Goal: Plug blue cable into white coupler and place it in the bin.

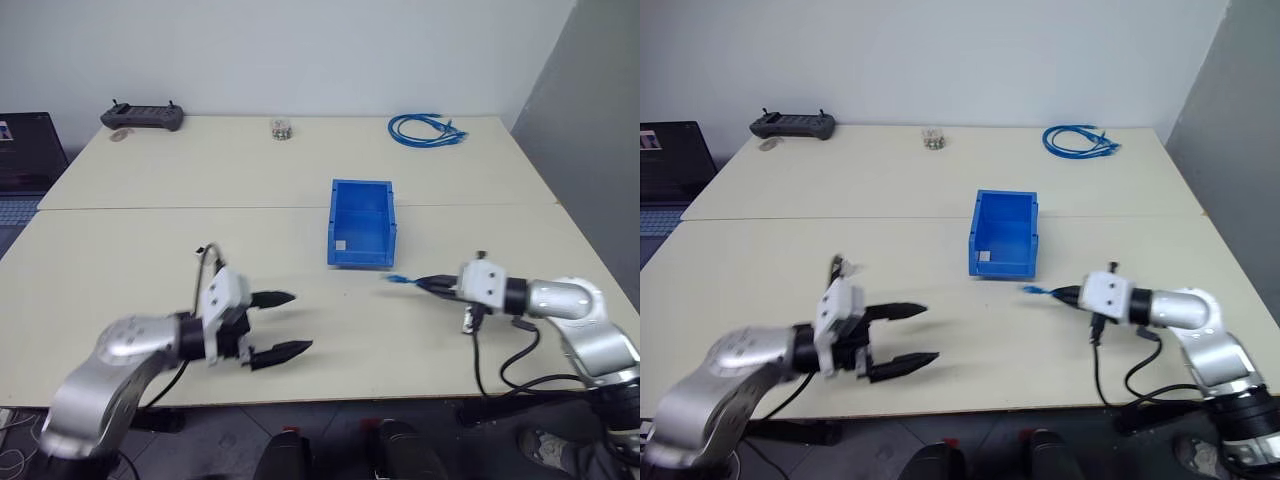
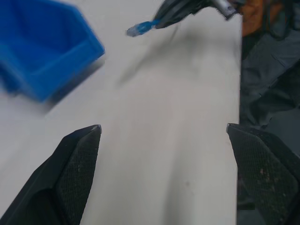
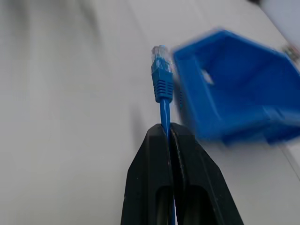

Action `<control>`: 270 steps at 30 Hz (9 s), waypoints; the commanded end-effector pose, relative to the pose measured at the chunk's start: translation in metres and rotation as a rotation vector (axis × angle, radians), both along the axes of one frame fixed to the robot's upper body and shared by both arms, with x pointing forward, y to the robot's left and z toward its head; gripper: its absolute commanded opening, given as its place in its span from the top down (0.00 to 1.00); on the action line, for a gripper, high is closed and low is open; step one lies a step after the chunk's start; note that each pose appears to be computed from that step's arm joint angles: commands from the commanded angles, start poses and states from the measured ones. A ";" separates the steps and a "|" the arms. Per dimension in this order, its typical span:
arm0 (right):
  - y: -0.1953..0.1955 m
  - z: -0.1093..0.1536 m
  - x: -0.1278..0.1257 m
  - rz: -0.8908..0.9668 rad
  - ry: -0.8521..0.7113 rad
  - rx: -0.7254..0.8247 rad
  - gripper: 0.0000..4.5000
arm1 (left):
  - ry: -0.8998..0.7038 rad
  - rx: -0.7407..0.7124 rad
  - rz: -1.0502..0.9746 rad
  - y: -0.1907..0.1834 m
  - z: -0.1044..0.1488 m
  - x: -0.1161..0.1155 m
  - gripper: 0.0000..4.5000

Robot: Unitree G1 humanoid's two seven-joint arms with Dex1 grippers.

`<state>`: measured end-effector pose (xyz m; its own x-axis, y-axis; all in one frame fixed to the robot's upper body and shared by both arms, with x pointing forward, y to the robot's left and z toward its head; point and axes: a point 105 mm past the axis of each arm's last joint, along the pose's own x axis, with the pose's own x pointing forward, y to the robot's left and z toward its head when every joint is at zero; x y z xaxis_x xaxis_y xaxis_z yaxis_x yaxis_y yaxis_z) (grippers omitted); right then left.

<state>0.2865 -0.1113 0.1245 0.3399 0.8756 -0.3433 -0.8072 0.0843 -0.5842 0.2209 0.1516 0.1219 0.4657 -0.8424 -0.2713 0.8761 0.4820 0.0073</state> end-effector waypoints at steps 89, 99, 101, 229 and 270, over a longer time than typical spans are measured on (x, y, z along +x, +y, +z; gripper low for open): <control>0.021 0.034 -0.061 -0.150 1.201 0.661 0.00 | 0.497 -0.511 -0.340 -0.068 0.074 0.030 0.95; 0.045 0.065 -0.053 -0.072 1.258 0.757 0.00 | 0.545 -0.500 -0.354 -0.074 0.068 0.021 0.95; 0.048 0.066 -0.053 -0.070 1.252 0.752 0.00 | 0.548 -0.497 -0.352 -0.073 0.067 0.020 0.95; 0.068 0.013 -0.015 0.031 0.593 0.112 0.96 | -0.082 0.171 -0.610 -0.079 -0.055 0.066 0.80; 0.067 -0.028 -0.015 0.041 0.591 -0.029 0.96 | -0.086 0.190 -0.603 -0.072 -0.063 0.063 0.80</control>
<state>0.2698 -0.0397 0.1089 0.0423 0.8965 -0.4410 -0.9983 0.0206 -0.0540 0.2872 0.0785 0.0610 -0.0421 -0.9061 -0.4209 0.9840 -0.1106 0.1397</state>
